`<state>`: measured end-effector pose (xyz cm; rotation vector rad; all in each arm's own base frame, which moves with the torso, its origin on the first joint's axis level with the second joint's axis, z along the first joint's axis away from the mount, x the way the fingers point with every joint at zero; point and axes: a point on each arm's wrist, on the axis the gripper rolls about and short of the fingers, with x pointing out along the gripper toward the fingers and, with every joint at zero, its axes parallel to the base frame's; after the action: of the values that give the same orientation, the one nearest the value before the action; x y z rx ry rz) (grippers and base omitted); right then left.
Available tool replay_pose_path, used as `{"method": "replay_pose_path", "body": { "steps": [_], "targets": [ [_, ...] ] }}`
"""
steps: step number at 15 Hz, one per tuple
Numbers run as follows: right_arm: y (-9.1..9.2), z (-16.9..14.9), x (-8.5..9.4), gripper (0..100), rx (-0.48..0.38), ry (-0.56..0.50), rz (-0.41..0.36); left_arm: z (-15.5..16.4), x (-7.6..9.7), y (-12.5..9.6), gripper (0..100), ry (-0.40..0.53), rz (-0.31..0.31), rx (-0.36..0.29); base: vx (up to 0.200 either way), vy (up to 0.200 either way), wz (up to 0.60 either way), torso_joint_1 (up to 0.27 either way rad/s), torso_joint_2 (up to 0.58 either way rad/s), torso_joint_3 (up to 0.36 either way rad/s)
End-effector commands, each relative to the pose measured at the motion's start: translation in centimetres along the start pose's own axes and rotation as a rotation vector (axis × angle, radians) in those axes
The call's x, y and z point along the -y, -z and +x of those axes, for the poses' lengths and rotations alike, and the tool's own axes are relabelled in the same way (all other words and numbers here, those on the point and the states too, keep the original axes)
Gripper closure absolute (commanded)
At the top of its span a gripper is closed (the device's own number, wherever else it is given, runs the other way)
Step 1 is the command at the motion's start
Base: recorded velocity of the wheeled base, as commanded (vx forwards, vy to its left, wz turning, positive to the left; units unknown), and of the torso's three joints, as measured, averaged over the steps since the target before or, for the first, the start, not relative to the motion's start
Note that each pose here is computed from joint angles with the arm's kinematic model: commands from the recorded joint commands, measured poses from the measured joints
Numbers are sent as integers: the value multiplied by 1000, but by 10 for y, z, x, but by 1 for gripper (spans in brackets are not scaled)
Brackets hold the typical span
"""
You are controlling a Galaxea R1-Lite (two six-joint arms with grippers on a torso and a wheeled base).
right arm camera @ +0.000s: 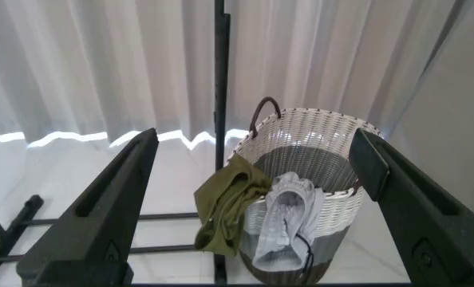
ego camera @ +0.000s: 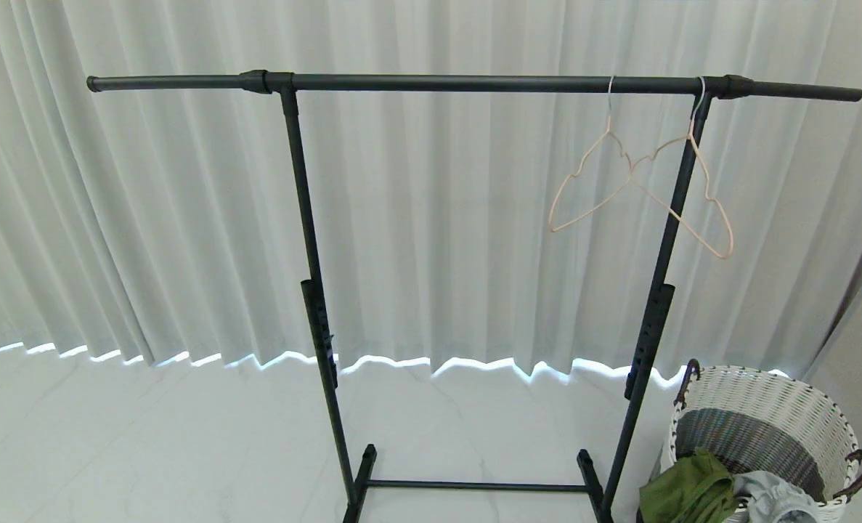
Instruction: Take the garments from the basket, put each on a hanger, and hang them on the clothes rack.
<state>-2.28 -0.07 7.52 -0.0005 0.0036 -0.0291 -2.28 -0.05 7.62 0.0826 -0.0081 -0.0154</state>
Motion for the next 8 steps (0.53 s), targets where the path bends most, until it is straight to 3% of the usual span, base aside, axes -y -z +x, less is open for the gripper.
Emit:
{"method": "replay_pose_path", "body": {
  "steps": [1, 8],
  "targets": [
    [0, 0, 0, 0, 1, 0, -9, 0, 0, 0, 0, 1, -3, -1, 0, -200, 0, 2, 2, 2],
    [0, 0, 0, 0, 1, -8, -49, 0, 0, 0, 0, 0, 0, 0, 0, -200, 0, 0, 5, 3]
  ]
}}
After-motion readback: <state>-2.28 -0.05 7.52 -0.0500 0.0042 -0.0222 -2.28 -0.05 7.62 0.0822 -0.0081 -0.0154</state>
